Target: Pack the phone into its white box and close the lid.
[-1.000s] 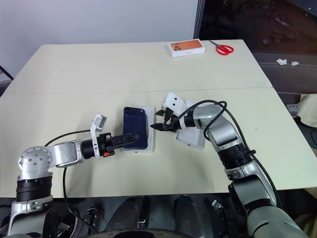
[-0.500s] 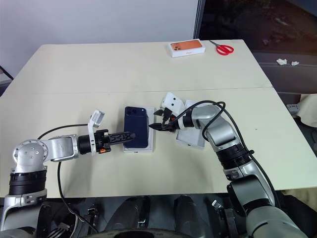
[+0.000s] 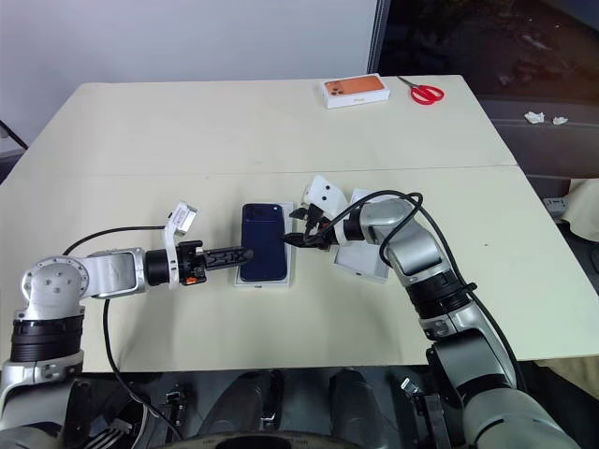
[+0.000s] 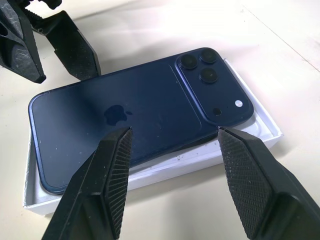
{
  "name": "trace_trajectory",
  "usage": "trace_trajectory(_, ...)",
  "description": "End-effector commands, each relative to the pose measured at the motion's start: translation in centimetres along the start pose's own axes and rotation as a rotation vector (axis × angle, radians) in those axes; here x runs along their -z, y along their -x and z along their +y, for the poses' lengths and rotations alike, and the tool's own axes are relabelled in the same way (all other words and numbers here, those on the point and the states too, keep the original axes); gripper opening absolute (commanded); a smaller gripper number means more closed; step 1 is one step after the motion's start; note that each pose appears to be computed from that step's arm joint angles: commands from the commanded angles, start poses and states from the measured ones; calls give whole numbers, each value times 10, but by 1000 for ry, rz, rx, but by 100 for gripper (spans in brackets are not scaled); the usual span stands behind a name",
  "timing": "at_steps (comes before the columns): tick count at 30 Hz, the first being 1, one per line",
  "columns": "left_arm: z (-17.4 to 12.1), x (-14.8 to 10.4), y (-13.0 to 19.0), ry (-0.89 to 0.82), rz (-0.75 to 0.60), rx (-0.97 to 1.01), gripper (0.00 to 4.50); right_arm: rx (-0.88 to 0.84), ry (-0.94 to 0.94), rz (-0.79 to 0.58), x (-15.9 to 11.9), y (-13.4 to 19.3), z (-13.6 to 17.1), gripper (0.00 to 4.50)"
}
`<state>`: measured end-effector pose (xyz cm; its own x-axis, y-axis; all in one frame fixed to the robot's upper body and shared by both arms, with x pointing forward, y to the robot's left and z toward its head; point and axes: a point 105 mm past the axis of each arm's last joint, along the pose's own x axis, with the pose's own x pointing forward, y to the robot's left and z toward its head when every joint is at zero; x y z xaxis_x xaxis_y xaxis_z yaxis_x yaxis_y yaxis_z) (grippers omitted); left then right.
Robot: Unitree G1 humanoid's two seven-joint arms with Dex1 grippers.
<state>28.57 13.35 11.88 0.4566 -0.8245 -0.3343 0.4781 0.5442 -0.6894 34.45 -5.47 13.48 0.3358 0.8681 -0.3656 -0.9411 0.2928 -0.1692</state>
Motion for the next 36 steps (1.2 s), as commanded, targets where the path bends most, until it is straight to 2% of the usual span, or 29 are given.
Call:
trace_trajectory(1,-1,-10,4,-46,-31,-23,380,-1,49,-29,-14,0,-2,285)
trace_trajectory(6,8,-22,4,-58,-83,-73,380,3,53,-30,-15,-1,-3,285)
trace_trajectory(16,4,-25,-2,-64,-121,-51,380,8,63,-34,-17,-2,-6,285)
trace_trajectory(19,-2,-30,2,-79,-144,-22,380,7,60,-42,-19,-1,-6,285)
trace_trajectory(27,5,-43,28,-148,-188,-75,380,0,59,-64,-22,2,-5,285)
trace_trajectory(36,14,-43,33,-195,-192,-118,380,5,63,-56,-21,1,-4,285)
